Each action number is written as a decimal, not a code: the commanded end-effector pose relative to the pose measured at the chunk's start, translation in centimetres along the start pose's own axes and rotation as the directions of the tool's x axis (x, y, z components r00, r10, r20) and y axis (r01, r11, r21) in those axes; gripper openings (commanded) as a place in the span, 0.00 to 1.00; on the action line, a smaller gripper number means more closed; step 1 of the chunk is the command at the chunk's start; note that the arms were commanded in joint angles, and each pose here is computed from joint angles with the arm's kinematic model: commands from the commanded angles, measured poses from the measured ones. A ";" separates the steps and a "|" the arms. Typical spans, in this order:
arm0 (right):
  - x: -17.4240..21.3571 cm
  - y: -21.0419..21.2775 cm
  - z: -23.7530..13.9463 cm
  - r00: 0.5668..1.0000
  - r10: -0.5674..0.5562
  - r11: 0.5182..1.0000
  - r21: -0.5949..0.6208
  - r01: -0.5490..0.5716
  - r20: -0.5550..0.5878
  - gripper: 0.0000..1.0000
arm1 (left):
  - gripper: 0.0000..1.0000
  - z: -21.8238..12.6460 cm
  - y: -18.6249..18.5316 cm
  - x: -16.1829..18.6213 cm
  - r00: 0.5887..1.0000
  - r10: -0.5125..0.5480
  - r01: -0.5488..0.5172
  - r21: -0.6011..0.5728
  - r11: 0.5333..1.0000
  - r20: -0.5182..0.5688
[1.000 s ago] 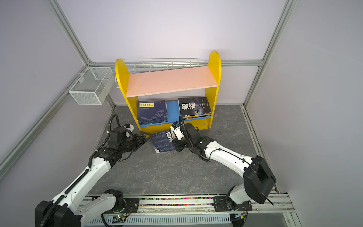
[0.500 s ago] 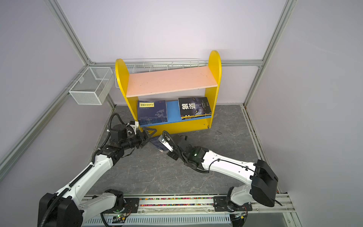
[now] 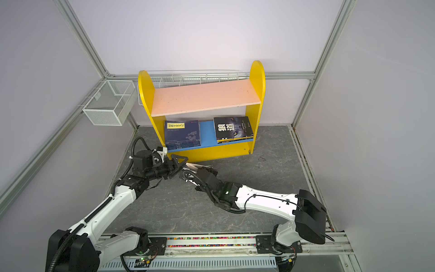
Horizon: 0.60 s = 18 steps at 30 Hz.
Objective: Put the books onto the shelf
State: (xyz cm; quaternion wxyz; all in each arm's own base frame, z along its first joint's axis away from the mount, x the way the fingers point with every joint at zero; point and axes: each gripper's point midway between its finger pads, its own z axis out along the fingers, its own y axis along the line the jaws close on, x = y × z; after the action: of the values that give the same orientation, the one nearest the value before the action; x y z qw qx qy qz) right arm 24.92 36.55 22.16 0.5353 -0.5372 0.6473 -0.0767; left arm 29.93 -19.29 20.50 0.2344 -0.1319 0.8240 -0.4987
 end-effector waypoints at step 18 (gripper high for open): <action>-4.3 0.4 0.4 0.969 -0.216 0.964 0.182 0.193 0.119 0.07 | 0.48 1.5 -0.1 1.7 0.993 0.003 0.008 0.090 0.996 -0.120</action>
State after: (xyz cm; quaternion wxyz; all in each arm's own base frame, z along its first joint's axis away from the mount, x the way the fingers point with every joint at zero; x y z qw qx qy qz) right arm 24.66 37.99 20.86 0.5469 -0.5830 0.5758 -0.1716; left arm 30.79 -19.87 19.47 0.2203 -0.1275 0.8188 -0.5146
